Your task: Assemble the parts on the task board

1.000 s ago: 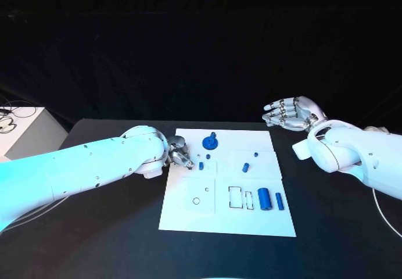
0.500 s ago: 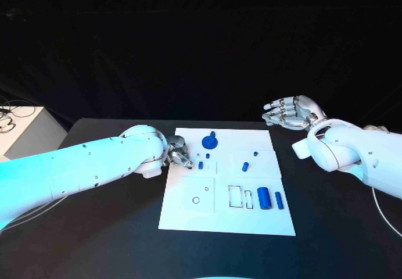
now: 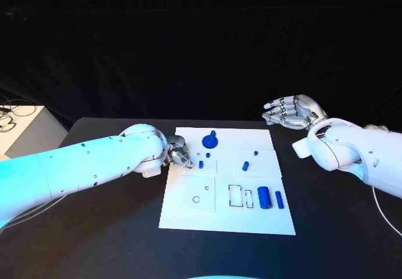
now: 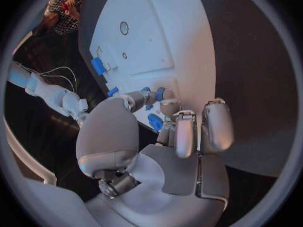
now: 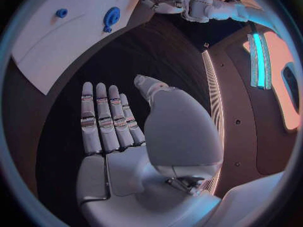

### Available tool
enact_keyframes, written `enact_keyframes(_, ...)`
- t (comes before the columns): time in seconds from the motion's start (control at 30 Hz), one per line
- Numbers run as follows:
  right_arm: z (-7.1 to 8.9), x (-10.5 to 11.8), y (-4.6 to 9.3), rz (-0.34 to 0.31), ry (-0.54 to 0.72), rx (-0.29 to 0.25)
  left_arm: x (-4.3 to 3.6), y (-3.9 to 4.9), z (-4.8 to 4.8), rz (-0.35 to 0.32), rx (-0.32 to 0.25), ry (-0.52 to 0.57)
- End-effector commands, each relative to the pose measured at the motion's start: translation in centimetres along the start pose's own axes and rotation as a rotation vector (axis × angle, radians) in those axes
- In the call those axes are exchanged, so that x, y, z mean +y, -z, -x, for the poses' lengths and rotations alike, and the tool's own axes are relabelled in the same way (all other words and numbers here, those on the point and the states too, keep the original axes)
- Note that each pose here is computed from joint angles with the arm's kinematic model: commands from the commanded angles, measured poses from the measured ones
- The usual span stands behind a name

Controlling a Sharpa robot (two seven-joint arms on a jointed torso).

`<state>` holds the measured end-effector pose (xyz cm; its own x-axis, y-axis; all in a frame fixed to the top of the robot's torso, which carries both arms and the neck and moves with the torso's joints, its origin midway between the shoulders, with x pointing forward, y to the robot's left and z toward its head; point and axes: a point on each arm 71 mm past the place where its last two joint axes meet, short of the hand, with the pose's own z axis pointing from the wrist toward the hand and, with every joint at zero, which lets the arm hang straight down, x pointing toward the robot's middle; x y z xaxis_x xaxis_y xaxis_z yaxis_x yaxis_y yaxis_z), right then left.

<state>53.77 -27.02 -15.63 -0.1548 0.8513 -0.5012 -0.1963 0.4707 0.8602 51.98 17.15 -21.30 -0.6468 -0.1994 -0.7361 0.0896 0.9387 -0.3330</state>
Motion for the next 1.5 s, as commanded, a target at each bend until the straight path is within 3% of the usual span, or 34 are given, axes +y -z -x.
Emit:
enact_keyframes(0.03, -0.1, 0.1, 0.0, 0.011, -0.003, 0.011, 0.06, -0.13, -0.56, 0.003, 0.047, -0.009)
enact_keyframes(0.7, -0.2, 0.2, 0.0, 0.013, -0.005, 0.014, -0.21, -1.11, -0.65, 0.031, 0.073, 0.013)
enact_keyframes(1.5, -0.3, 0.2, 0.0, 0.015, -0.007, 0.017, -0.17, -1.36, -0.65, 0.048, 0.08, 0.02)
